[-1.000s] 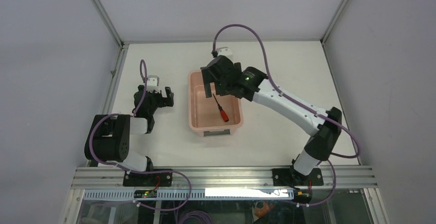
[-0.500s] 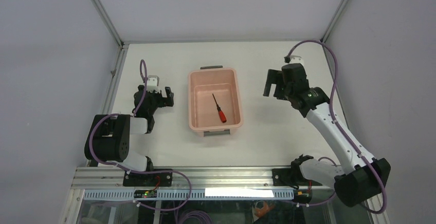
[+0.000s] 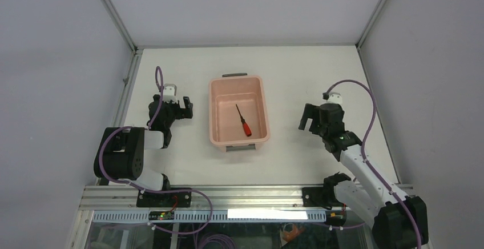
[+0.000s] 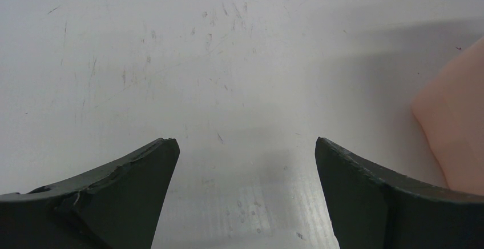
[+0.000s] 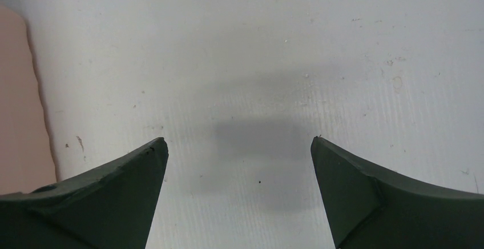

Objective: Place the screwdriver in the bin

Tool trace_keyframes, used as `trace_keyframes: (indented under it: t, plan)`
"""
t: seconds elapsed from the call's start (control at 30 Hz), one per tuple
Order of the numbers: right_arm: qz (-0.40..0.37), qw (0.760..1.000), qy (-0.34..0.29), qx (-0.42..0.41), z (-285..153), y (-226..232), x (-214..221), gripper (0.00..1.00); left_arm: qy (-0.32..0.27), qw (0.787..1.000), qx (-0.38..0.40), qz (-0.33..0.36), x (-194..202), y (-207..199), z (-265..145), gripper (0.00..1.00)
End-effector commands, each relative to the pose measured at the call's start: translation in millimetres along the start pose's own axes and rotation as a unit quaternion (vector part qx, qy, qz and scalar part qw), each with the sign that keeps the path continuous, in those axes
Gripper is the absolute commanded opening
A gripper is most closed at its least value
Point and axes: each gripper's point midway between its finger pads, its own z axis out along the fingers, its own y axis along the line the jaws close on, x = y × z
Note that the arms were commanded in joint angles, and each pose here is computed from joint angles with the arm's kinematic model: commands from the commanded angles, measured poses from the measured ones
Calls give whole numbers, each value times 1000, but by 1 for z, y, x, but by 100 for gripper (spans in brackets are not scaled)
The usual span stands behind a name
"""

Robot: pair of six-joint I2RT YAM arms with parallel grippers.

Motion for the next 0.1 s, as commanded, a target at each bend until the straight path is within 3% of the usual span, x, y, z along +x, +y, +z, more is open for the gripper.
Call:
trace_keyframes:
  t: [0.0,0.07]
  plan:
    - [37,994,-97,-13,-5,6,-42,99,-40,999,2,-3,-24,1,4,99]
    - [34,994,-100,-16,-7,6,-43,99,-40,999,2,-3,-24,1,4,99]
